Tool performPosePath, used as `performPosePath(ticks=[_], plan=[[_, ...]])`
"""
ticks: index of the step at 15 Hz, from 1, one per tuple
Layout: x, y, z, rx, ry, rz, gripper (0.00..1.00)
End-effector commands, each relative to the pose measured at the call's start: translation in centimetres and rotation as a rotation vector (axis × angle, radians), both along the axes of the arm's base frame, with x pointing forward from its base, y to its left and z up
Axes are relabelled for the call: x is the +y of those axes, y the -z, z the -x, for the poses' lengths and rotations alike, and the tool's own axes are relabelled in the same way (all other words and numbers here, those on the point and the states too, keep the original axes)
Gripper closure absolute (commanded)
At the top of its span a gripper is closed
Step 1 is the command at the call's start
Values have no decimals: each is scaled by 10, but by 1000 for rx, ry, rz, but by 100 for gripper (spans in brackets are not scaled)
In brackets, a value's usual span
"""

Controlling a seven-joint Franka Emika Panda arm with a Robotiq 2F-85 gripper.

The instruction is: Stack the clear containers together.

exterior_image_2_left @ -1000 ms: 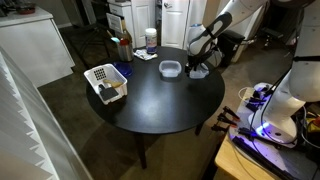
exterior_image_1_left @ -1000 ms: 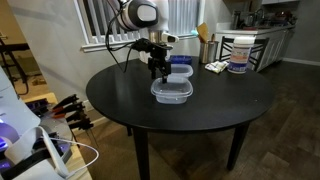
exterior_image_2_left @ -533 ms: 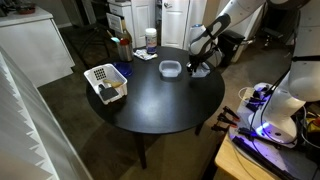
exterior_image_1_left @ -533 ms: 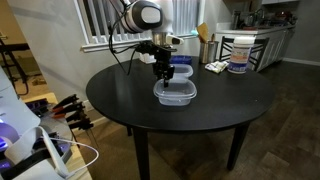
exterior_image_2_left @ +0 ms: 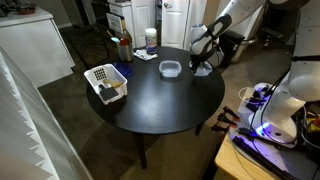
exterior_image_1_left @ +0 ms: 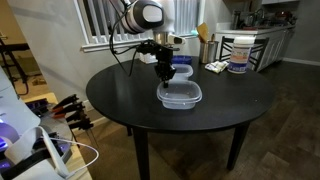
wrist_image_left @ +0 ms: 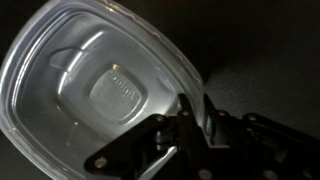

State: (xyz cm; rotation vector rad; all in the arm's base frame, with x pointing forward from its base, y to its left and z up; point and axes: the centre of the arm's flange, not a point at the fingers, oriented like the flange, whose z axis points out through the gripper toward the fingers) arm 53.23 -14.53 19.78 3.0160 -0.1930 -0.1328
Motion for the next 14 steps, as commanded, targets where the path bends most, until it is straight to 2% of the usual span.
performPosePath(ticks=[1,4,9,12,14], plan=[[6,-24,13,-19,-53,42,98],[22,-61,16,-53,-140,119,99],[61,-120,13,-169,-264,225,98],[72,-139,5,-217,-276,247,98],[74,-150,-5,-254,-276,231,98]])
